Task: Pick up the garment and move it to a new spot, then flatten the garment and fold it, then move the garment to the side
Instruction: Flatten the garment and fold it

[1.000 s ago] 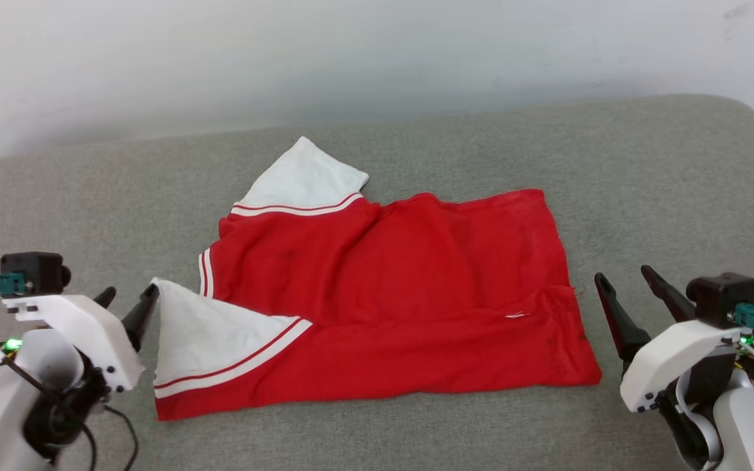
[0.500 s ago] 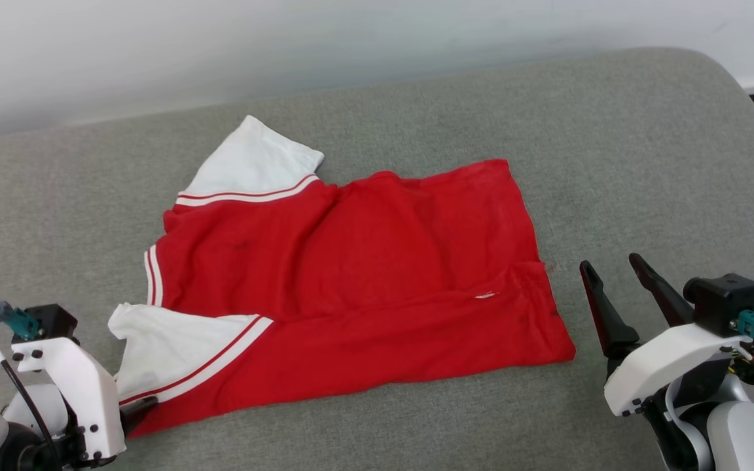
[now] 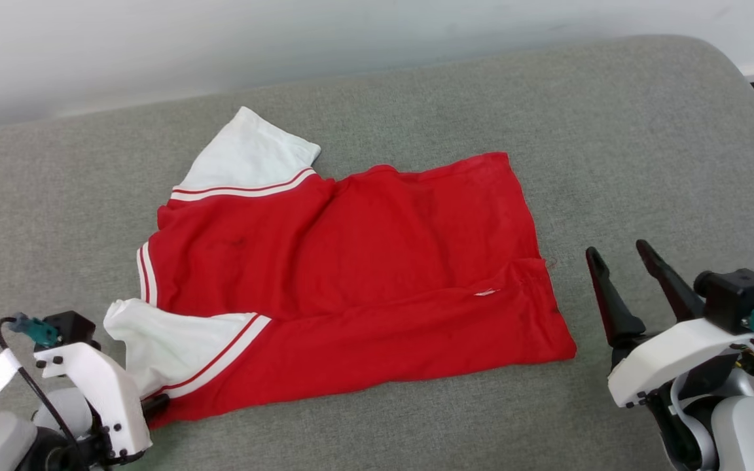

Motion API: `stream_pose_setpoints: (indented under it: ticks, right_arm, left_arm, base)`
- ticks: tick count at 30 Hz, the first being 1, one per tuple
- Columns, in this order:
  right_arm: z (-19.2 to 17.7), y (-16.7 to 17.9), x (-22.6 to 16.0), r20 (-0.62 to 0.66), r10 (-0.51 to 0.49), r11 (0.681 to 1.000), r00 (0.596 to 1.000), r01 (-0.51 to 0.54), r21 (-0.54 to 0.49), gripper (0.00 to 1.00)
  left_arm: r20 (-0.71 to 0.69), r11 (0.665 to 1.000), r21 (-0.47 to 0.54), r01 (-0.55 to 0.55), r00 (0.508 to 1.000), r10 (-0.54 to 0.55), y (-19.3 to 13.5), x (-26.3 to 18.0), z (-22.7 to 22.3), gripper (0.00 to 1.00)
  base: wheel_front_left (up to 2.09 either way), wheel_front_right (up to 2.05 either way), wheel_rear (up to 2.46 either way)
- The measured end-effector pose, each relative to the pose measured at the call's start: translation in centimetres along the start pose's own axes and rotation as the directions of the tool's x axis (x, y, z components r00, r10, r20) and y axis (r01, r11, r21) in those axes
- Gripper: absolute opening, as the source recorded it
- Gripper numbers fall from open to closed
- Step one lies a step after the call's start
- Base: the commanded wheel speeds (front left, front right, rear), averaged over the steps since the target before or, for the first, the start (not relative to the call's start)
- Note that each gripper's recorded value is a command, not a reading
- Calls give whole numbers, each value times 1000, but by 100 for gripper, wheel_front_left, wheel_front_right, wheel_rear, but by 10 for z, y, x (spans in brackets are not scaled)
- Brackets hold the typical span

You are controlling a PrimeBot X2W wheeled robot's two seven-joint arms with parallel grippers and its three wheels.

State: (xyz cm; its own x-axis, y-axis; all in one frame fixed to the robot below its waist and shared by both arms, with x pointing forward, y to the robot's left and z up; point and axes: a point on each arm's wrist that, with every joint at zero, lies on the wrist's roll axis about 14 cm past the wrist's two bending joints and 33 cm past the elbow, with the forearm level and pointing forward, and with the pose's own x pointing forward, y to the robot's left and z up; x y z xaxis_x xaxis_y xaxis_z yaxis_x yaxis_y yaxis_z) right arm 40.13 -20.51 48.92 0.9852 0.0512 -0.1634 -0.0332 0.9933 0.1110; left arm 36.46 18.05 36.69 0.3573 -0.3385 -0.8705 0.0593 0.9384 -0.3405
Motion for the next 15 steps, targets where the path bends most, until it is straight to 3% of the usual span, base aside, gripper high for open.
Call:
stream_pose_setpoints:
  ticks: [8, 12, 15]
  right_arm:
    - [4, 2, -7, -30, 17, 1000, 999, -17, -23, 100]
    - [-23, 5, -8, -202, 49, 998, 978, -54, -20, 100]
    - [-60, 0, -13, -409, 62, 997, 910, -73, -11, 100]
  left_arm:
    - [161, 997, 79, 5, 987, -17, -13, -23, 19, 0]
    - [250, 993, 118, -11, 968, -19, -17, -41, 36, 0]
    - [296, 988, 153, -12, 954, -34, -24, -49, 48, 0]
  base:
    - [0, 0, 0]
    - [0, 0, 0]
    - [0, 0, 0]
